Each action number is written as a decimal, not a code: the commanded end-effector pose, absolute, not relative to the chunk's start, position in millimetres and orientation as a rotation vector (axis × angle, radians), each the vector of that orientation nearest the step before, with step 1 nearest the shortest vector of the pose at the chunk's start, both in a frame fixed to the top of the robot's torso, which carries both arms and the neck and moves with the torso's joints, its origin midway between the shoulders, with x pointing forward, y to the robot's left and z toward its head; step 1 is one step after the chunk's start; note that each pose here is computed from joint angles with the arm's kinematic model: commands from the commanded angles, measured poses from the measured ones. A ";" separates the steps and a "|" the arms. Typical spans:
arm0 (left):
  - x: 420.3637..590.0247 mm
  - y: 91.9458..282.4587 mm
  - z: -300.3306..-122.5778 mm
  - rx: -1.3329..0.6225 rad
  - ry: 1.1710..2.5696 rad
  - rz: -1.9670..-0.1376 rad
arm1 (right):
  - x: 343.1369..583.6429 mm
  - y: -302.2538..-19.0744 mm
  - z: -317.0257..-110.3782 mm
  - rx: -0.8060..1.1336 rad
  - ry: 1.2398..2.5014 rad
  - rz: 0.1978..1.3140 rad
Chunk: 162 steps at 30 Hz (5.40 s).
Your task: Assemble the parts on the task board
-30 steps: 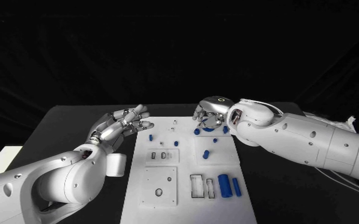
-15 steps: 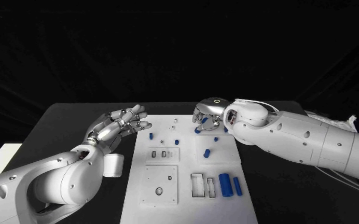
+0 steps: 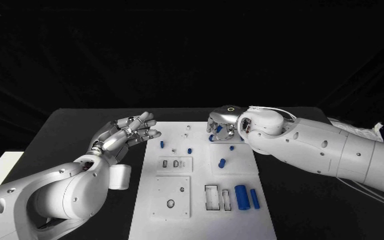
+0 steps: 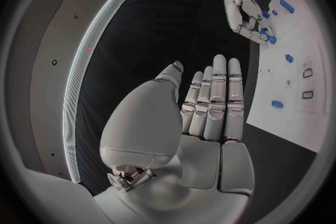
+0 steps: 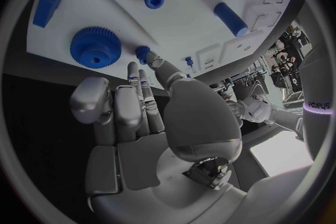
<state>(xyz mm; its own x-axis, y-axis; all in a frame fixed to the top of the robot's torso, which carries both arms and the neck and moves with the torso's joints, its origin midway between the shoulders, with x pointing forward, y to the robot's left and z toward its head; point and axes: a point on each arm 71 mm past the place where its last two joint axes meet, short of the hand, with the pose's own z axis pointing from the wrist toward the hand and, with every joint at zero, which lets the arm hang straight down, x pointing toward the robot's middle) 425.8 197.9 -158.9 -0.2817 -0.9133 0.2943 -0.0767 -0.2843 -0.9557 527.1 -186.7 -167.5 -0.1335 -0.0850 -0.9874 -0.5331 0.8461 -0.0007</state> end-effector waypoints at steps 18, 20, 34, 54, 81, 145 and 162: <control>426.0 196.4 -158.2 -1.301 1.307 -1.659 | 528.2 -186.2 -175.0 -0.524 1.733 0.385; 426.2 196.5 -158.3 -1.301 1.307 -1.658 | 528.4 -186.1 -176.0 -0.525 1.739 0.385; 427.0 197.0 -158.8 -1.303 1.307 -1.654 | 527.8 -183.6 -169.8 -0.495 1.643 0.426; 426.5 194.5 -158.4 -1.301 1.310 -1.664 | 538.9 -157.9 -146.7 -0.433 1.410 0.466; 426.7 192.7 -158.6 -1.301 1.316 -1.670 | 550.6 -142.1 -157.9 -0.465 1.470 0.403; 430.2 199.2 -160.3 -1.306 1.310 -1.651 | 543.9 -146.6 -155.2 -0.481 1.446 0.381; 430.3 200.0 -160.4 -1.307 1.308 -1.648 | 543.8 -148.3 -155.8 -0.482 1.448 0.376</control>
<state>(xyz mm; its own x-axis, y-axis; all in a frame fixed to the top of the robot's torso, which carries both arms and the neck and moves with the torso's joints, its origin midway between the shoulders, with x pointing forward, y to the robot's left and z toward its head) 430.5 201.4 -162.0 -0.2731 -0.9165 0.2924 -0.0913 -0.2779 -0.9563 544.3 -148.1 -153.7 0.0922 -0.0251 -0.9954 -0.5236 0.8491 -0.0699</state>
